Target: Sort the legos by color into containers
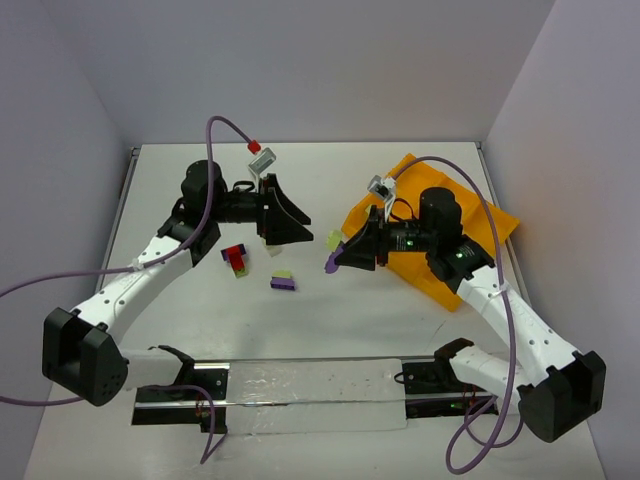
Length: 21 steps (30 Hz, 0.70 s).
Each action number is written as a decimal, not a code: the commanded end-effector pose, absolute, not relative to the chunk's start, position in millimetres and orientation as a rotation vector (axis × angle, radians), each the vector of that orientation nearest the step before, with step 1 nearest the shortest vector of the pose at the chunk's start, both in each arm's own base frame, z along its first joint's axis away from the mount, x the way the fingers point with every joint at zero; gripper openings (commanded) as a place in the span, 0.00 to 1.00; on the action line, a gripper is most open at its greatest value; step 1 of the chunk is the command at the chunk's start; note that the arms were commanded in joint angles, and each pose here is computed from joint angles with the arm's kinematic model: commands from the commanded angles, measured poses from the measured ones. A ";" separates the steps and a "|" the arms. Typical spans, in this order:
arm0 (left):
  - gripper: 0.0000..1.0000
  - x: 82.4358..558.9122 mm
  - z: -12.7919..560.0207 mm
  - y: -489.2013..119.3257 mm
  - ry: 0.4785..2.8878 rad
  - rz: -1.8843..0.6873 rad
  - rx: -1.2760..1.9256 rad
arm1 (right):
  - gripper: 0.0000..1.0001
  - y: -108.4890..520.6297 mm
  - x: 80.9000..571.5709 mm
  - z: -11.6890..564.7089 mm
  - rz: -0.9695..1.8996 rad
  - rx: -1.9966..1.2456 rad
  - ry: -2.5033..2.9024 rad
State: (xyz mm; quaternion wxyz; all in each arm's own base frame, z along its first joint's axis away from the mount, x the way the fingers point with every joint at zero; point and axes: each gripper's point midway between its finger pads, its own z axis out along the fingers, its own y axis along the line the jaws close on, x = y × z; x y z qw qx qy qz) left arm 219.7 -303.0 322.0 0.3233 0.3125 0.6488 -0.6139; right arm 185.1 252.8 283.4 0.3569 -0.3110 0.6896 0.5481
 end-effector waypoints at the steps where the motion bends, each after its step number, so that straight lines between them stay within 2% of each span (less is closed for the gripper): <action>1: 0.93 203.7 344.1 -316.3 1.569 -1.682 0.950 | 0.00 259.1 180.7 306.0 1.447 -0.902 1.669; 10: 0.88 205.2 338.8 -332.4 1.597 -1.713 0.972 | 0.00 264.5 176.5 311.0 1.451 -0.928 1.661; 18: 0.77 196.5 341.8 -339.3 1.575 -1.734 1.001 | 0.00 265.4 176.4 309.9 1.446 -0.930 1.675; 21: 0.70 194.6 342.5 -340.0 1.569 -1.736 1.007 | 0.00 265.9 176.4 309.9 1.445 -0.930 1.674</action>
